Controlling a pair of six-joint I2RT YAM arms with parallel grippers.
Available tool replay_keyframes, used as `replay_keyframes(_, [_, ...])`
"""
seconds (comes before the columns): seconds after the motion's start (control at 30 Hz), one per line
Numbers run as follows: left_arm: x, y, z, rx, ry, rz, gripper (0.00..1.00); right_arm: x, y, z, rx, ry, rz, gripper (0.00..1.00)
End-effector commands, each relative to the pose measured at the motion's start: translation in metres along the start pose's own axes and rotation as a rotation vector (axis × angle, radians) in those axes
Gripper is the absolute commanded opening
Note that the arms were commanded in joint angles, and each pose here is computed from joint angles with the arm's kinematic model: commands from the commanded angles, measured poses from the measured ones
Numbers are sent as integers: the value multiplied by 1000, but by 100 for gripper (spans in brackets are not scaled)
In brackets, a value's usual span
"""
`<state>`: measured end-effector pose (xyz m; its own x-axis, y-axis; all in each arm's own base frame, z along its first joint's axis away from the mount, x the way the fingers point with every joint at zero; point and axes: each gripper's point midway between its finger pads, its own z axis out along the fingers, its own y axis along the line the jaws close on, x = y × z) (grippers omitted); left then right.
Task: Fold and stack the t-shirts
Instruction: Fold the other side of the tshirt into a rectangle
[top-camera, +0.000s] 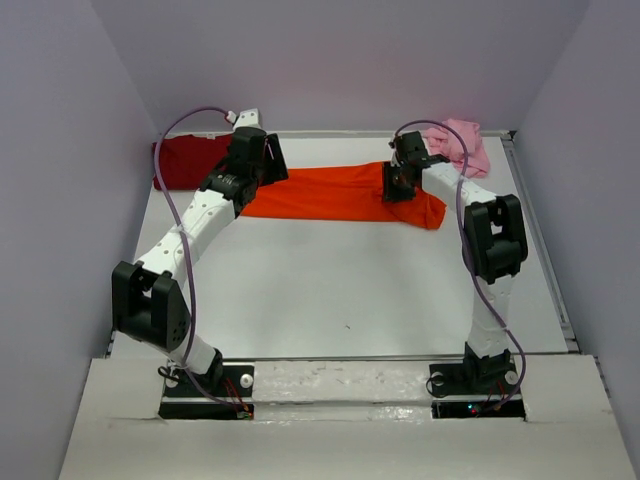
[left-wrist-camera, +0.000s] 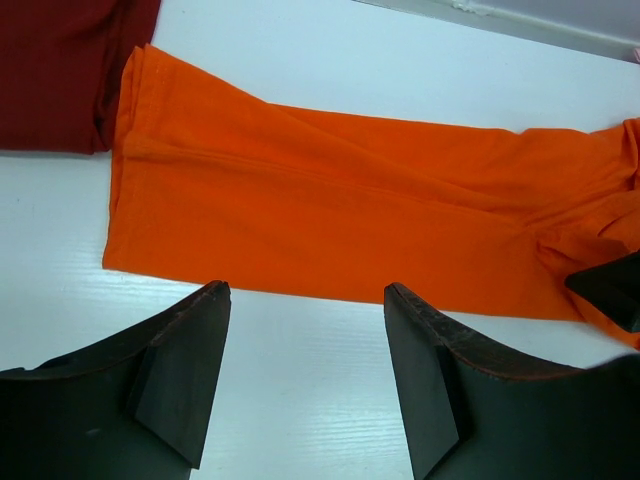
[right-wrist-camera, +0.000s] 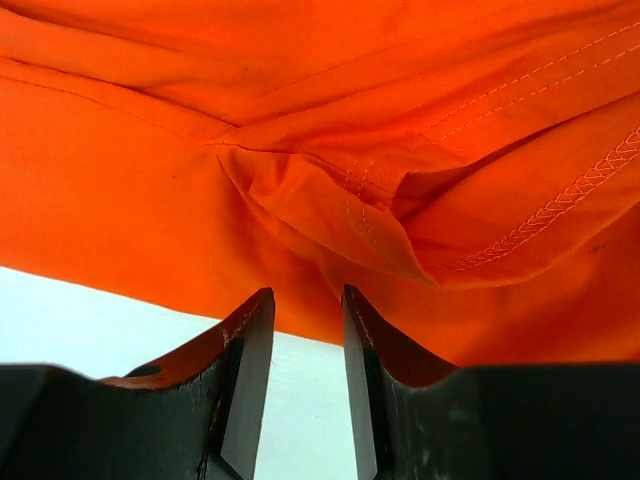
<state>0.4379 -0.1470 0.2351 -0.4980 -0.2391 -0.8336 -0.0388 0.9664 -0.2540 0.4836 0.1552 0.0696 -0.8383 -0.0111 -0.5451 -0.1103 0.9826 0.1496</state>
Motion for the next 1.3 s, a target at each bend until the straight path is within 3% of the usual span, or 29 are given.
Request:
replay_keyframes(0.0, [-26,-4,-17,20,-89,1,73,-21,11,-6,-59,-74,25,40])
replay_keyframes(0.2, [-21,-10,-13,51,-68,-5,73,-38,13,-23,-58,-122,3,49])
replay_keyframes(0.33, [-19,-11,-13,54,-63,-4,73,-49,10,-29,-32,-142,-4,65])
replay_keyframes(0.77, [-22,-11,-15,57,-70,-3,73,-83,-15,-25,132,-184,-47,65])
replay_keyframes(1.27, [-21,-10,-14,53,-67,-1,73,-52,-24,0,158,-100,-40,60])
